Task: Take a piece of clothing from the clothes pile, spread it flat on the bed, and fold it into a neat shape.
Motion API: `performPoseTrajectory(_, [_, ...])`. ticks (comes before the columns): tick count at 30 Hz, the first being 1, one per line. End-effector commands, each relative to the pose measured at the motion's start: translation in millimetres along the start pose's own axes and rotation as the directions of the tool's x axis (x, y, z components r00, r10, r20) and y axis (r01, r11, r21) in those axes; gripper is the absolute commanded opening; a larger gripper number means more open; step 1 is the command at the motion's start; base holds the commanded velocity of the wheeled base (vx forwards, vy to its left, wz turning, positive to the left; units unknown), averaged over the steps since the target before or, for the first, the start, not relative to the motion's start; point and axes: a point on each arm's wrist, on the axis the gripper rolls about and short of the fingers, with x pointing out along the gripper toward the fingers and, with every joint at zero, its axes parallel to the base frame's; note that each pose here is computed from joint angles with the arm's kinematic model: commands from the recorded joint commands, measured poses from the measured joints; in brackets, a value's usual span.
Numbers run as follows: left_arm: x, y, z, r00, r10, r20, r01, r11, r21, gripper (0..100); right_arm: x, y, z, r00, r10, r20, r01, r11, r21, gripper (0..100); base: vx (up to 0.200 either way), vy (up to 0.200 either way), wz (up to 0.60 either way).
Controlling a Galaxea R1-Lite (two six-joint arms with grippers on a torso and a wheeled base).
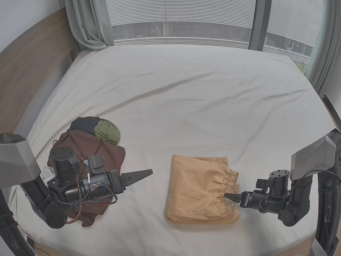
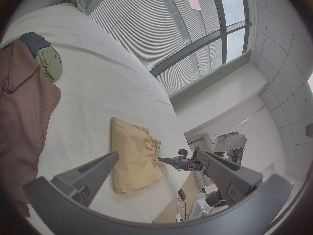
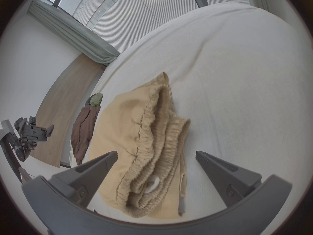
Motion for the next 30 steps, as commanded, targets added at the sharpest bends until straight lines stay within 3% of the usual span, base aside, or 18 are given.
performPoseTrajectory(1, [0.0, 0.4, -0.4, 1.0, 0.001, -0.001, -0.001, 1.0, -0.002, 100, 3.0, -1.8, -11.7, 0.999, -0.008, -0.049, 0.008, 1.0, 0.006, 100, 0.0, 0.0, 0.0])
performPoseTrajectory(11, [0.0, 0.0, -0.7, 1.0, -0.001, -0.001, 0.001, 1.0, 0.0, 100, 14.5, 0.8, -31.3, 0.992, 0.001, -0.124, 0.003, 0.999, 0.036, 100, 0.0, 0.0, 0.0])
performPoseTrajectory(20, [0.9, 0.9, -1.7, 1.0, -0.002, -0.002, 0.002, 1.0, 0.001, 100, 19.7, 18.5, -34.8, 0.99, 0.054, -0.128, -0.04, 0.993, 0.111, 100, 0.0, 0.0, 0.0])
performPoseTrajectory(30, [1.6, 1.4, -1.7, 1.0, -0.007, 0.005, 0.007, 1.0, 0.006, 100, 20.2, 21.9, -34.8, 0.99, 0.066, -0.128, -0.048, 0.99, 0.135, 100, 0.0, 0.0, 0.0])
